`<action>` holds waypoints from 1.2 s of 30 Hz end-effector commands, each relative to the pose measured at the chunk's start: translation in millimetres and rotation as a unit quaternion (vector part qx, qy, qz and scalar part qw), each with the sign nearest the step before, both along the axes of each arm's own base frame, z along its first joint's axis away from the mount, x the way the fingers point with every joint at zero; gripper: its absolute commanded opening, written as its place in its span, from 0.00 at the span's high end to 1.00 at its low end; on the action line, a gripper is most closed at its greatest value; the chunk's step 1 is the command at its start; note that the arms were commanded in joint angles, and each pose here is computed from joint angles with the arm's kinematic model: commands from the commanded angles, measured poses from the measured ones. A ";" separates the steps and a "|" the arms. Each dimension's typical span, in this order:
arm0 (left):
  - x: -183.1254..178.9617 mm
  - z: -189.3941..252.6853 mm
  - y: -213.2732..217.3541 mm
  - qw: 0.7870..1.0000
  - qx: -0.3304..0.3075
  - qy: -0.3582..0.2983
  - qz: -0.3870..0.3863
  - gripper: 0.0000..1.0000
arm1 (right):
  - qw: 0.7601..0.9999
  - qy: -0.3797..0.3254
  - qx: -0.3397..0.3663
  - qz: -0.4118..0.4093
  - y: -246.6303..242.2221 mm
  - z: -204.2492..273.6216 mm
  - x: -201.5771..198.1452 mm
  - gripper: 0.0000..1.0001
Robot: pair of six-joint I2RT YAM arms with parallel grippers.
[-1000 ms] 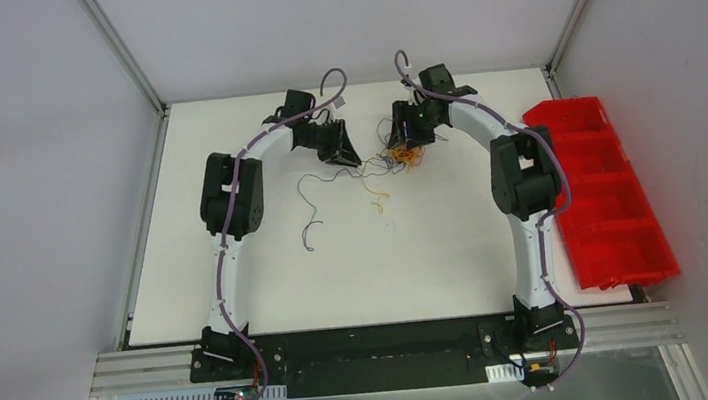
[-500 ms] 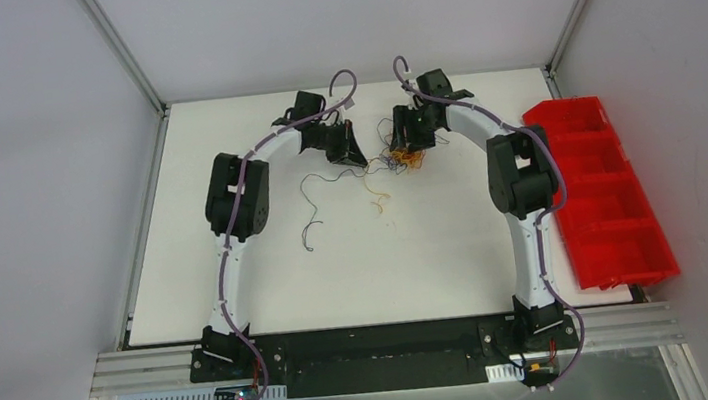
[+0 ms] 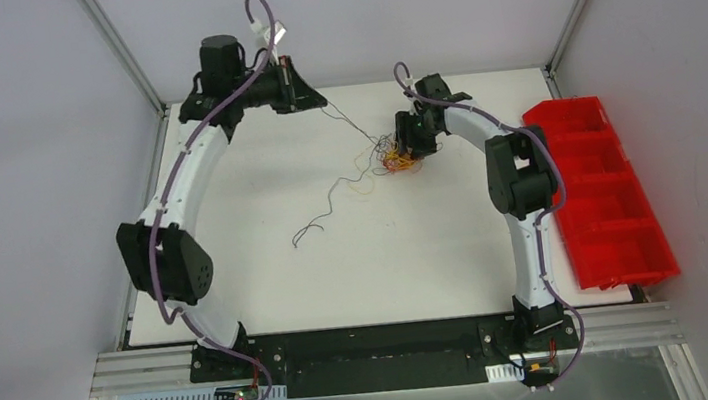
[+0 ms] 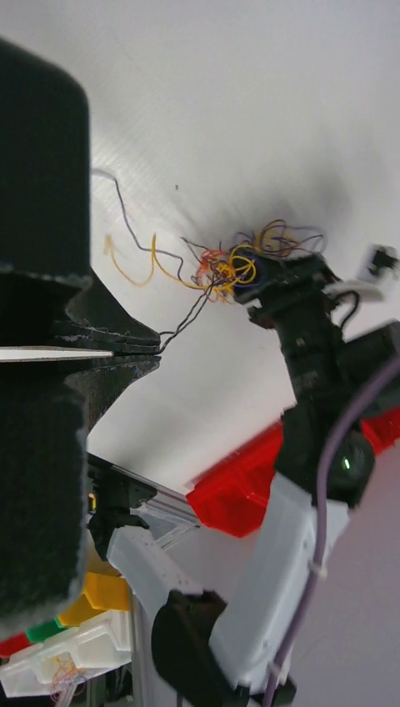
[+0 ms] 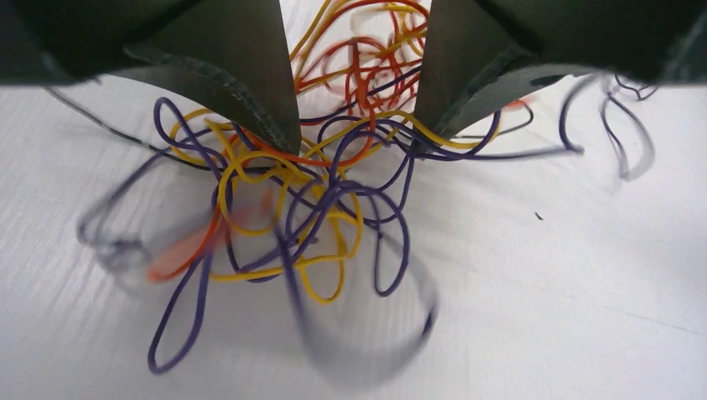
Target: Untangle the cables
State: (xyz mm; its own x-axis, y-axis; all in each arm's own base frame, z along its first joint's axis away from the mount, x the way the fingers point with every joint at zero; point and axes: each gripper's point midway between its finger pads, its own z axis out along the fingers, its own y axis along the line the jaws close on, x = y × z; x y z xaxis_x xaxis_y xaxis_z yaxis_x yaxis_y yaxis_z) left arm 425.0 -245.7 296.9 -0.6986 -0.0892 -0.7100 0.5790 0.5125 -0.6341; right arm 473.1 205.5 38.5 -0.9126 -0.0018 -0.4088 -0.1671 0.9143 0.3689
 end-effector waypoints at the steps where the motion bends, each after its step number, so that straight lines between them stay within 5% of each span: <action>1: -31.4 94.8 17.1 0.996 -0.047 -0.071 -0.003 1.00 | 0.998 0.033 -0.050 -0.013 -22.5 -7.7 -22.9 0.45; 12: -81.4 263.4 69.3 0.963 -0.100 -0.246 0.045 1.00 | 0.996 0.060 -0.061 -0.016 -39.4 -7.0 -46.2 0.46; 20: -118.3 357.7 109.3 0.913 -0.122 -0.375 0.101 1.00 | 0.994 0.081 -0.073 -0.012 -45.9 -14.6 -61.5 0.46; 29: -132.2 418.1 185.1 0.829 -0.122 -0.462 0.291 1.00 | 0.989 0.114 -0.090 -0.008 -51.5 -26.3 -76.9 0.47; 33: -127.9 410.3 190.4 0.829 -0.108 -0.455 0.307 1.00 | 0.991 0.114 -0.073 0.004 -42.9 -19.9 -82.1 0.48; 36: -133.7 418.7 201.2 0.808 -0.096 -0.474 0.337 1.00 | 0.992 0.102 -0.076 0.017 -38.3 -16.2 -84.7 0.48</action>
